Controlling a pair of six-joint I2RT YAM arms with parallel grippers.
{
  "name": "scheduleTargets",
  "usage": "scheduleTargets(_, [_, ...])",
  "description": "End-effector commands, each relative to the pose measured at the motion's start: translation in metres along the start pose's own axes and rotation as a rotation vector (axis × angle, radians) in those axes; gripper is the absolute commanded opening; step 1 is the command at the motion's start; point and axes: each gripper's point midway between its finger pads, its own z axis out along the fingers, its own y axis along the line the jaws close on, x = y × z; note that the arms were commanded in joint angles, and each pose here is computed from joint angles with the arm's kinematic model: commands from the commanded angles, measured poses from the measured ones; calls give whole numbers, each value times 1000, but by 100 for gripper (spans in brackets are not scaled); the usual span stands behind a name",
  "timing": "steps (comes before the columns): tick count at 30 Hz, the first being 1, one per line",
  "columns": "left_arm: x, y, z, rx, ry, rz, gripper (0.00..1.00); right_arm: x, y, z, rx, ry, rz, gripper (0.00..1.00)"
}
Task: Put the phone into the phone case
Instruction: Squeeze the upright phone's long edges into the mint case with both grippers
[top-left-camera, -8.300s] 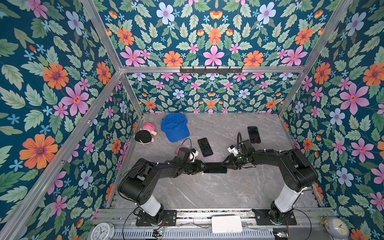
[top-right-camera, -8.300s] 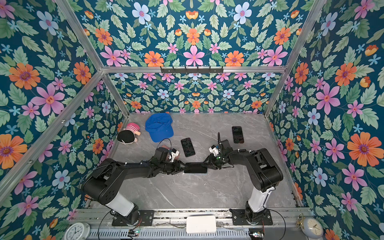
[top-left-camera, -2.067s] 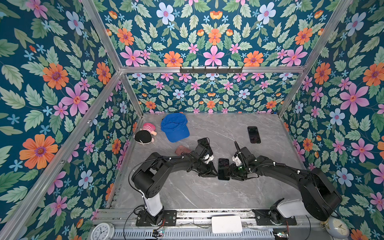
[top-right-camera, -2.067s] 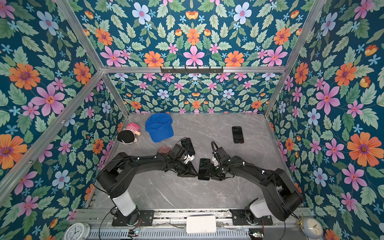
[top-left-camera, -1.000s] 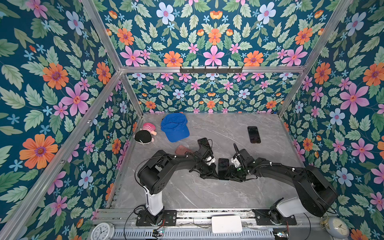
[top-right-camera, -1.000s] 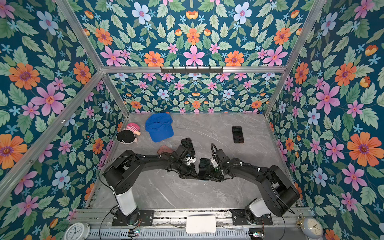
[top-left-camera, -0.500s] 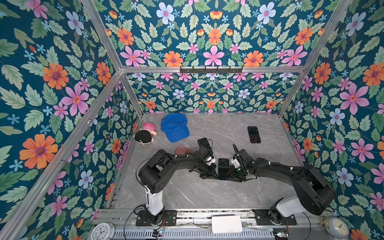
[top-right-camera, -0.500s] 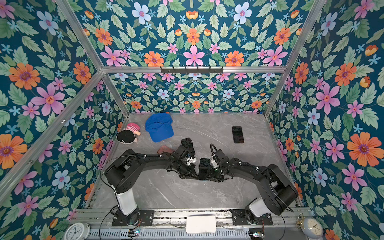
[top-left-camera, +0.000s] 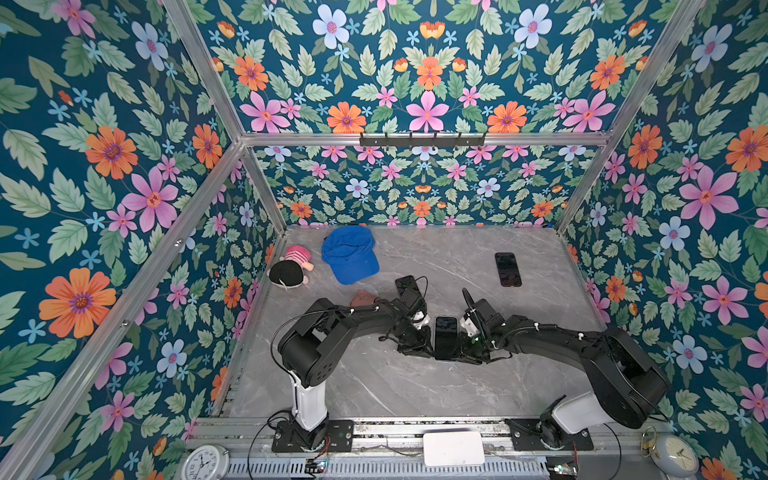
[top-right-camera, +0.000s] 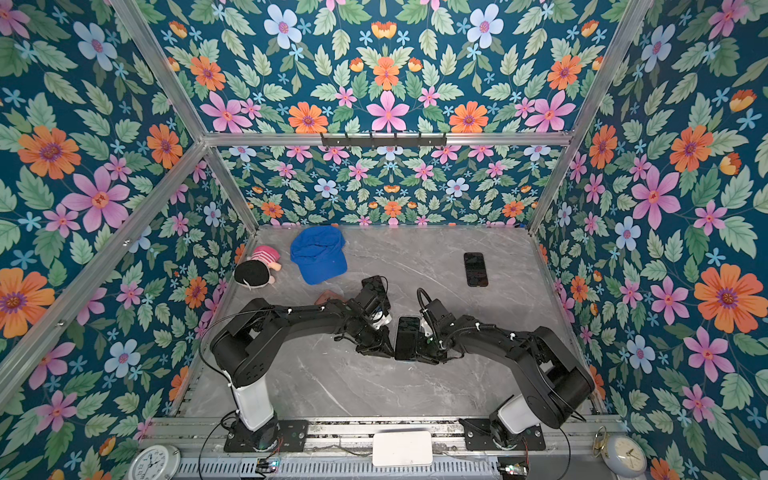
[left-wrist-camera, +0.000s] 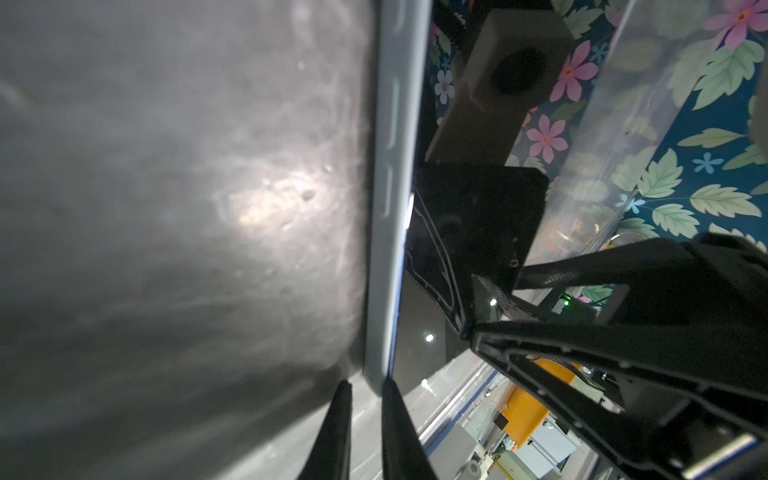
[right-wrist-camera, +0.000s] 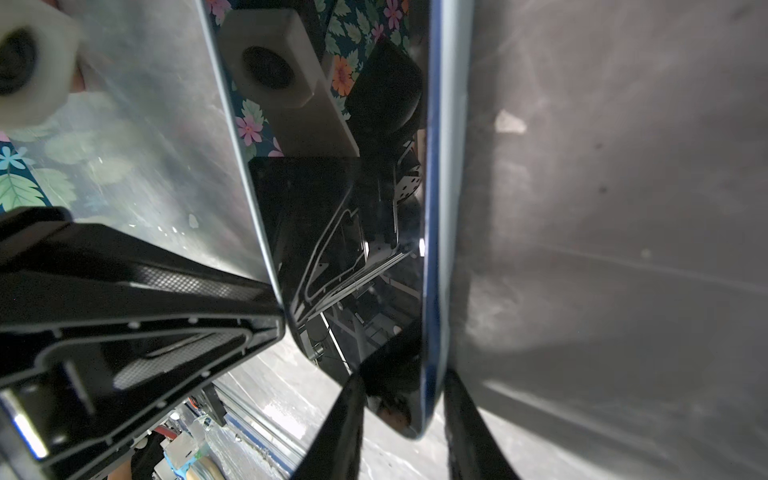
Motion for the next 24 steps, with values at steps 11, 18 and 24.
scheduleTargets(11, [-4,-20,-6,169,-66,8,29,1,0,-19,26,-42,-7,34])
scheduleTargets(18, [-3,-20,-4,205,-67,0,31,2,3,-14,9,-28,-3,29])
scheduleTargets(24, [-2,-18,-2,212,-63,-4,32,1,7,-10,6,-19,-11,25])
